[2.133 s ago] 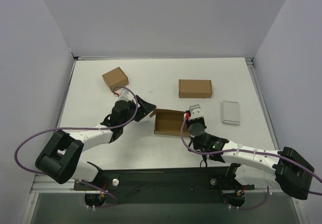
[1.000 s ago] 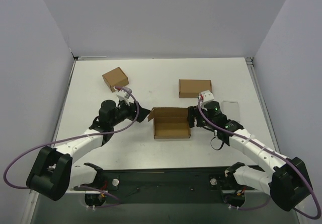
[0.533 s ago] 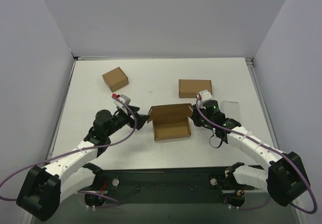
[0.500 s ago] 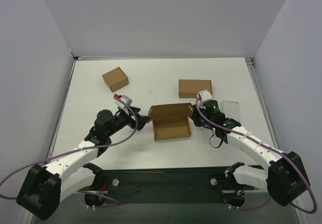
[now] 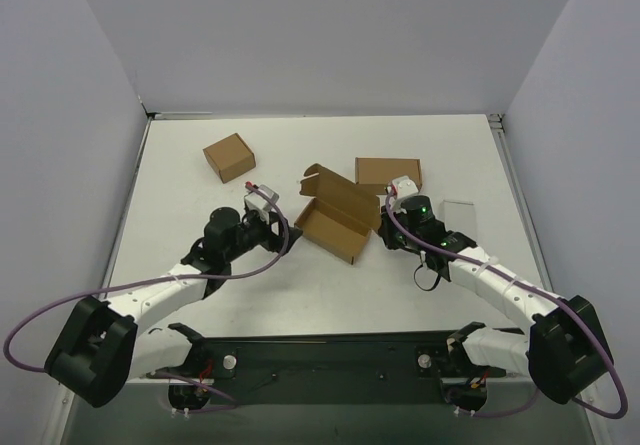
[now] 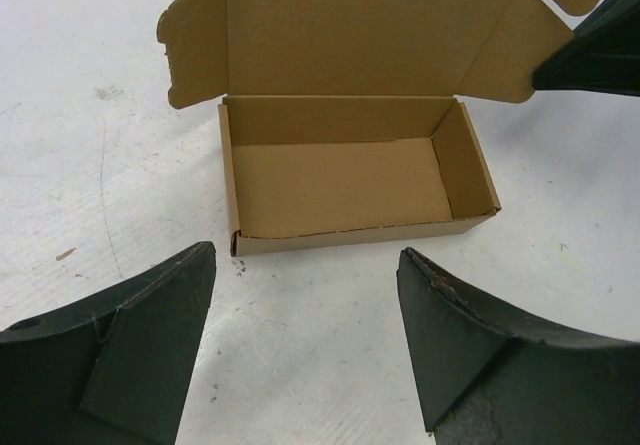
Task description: Fold the paper box
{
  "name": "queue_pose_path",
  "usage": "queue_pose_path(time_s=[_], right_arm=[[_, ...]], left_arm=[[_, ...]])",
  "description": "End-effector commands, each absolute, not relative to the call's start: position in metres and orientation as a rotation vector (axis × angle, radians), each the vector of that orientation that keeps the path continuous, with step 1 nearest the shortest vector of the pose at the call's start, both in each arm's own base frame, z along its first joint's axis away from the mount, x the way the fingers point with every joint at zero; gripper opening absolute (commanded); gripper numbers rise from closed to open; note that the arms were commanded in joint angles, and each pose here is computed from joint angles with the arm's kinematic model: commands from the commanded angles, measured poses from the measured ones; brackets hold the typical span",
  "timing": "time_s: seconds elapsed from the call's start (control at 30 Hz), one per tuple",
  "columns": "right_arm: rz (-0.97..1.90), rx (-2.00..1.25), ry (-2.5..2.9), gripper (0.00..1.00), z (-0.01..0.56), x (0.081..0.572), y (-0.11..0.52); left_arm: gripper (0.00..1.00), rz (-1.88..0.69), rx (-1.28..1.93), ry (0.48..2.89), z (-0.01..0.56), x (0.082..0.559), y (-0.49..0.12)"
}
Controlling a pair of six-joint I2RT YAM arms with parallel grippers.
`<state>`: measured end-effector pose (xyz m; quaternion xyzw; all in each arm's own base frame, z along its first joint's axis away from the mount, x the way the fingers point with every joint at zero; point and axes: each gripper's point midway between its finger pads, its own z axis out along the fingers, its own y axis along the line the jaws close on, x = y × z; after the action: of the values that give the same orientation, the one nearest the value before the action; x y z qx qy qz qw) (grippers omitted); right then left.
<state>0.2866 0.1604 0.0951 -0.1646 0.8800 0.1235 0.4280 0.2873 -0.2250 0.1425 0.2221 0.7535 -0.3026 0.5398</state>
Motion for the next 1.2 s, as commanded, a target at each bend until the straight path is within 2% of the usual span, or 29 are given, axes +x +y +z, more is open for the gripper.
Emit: queue_pose_path(time_s=[0.0, 0.43, 1.0, 1.13, 1.17], right_arm=[[0.328, -0.425, 2.146, 0.0, 0.113, 0.298, 0.167], [0.484, -0.604, 2.158, 0.0, 0.116, 0.28, 0.191], [0.53, -0.65, 2.189, 0.0, 0.109, 0.274, 0.197], [0.521, -0.651, 2.199, 0.0, 0.106, 0.275, 0.196], [0.519, -0.653, 2.2, 0.0, 0.106, 0.275, 0.197]], left_arm=[[0.83, -0.627, 0.51, 1.695, 0.171, 0.316, -0.226], [0.86, -0.661, 0.59, 1.698, 0.18, 0.358, -0.23], [0.87, -0.626, 0.541, 1.732, 0.153, 0.387, -0.217], [0.86, -0.62, 0.521, 1.704, 0.16, 0.392, -0.217], [0.83, -0.622, 0.518, 1.7, 0.161, 0.392, -0.217]])
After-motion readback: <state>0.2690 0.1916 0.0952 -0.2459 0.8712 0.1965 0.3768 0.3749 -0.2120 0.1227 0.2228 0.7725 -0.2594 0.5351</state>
